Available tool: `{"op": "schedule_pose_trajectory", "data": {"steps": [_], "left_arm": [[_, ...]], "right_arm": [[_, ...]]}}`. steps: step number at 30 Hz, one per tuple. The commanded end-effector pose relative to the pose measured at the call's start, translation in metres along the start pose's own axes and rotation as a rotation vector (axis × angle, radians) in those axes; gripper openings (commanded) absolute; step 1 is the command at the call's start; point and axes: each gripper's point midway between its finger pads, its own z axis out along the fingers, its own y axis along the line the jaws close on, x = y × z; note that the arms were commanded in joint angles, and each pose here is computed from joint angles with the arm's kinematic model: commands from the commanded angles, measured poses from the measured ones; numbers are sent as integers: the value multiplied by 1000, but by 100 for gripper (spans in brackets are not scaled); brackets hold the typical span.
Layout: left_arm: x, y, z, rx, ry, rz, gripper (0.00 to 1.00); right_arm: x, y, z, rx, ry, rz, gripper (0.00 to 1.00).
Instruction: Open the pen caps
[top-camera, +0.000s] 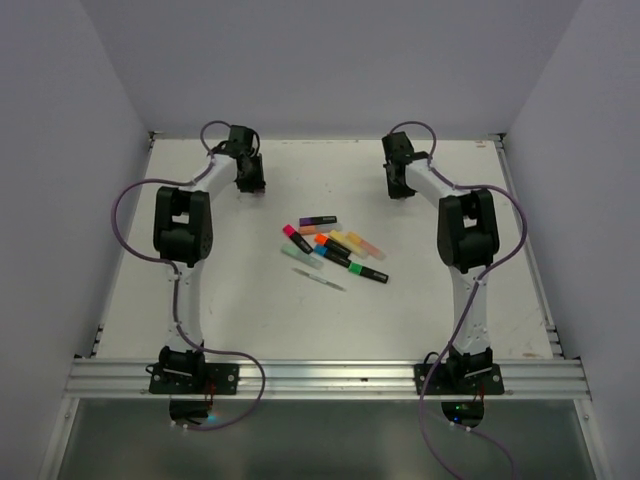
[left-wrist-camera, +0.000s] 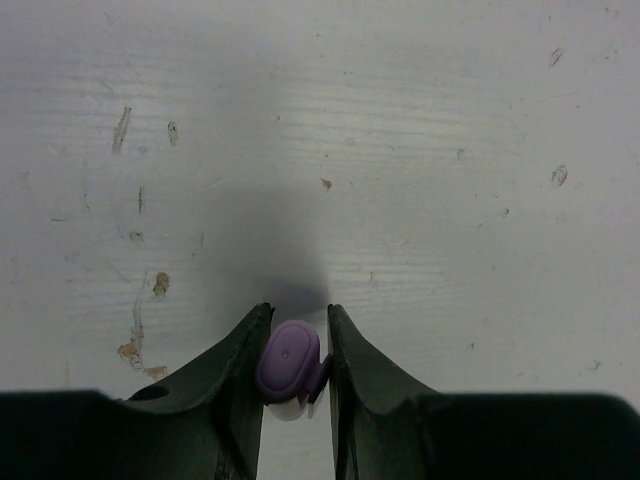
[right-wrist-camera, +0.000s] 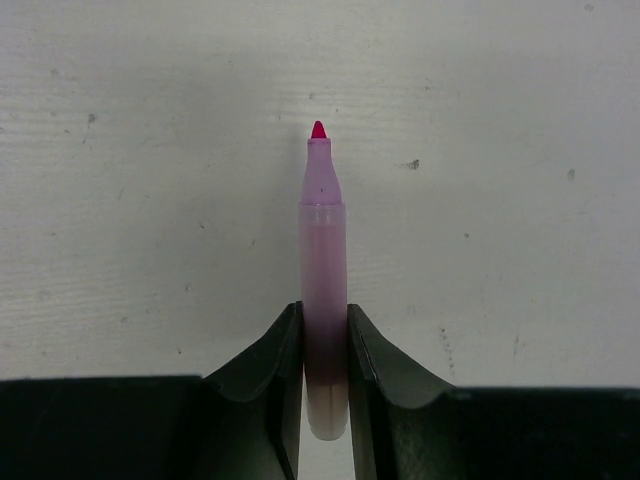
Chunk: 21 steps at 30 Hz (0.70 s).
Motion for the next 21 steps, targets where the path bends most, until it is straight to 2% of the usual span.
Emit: {"op": "schedule_pose_trajectory", "data": {"steps": [1, 7, 9, 10, 13, 14, 16, 17, 21], "left_arm": [[-4, 2, 2, -7, 8, 42, 0], [-5, 8, 7, -17, 5, 42, 0], [-6, 9, 8, -21, 0, 42, 4], [-7, 9, 9, -21, 0, 41, 7], [-8, 13, 11, -34, 6, 38, 25], [-10, 14, 10, -38, 1, 36, 31], [-11, 15, 10, -39, -1, 33, 34], [-12, 15, 10, -38, -3, 34, 40], [-13, 17, 11, -44, 0, 41, 47]], "right_arm": [[-15, -5, -1, 12, -21, -9, 5], [-15, -1, 2, -1, -21, -7, 12], [-15, 0, 3, -3, -19, -6, 17], [-17, 1, 3, -10, -21, -4, 18], [-17, 4, 4, -23, -17, -2, 27], [-17, 6, 4, -31, -16, 1, 33], [-18, 7, 4, -37, -16, 0, 34], [-17, 8, 5, -41, -13, -2, 38], [-15, 9, 7, -45, -5, -12, 43]]}}
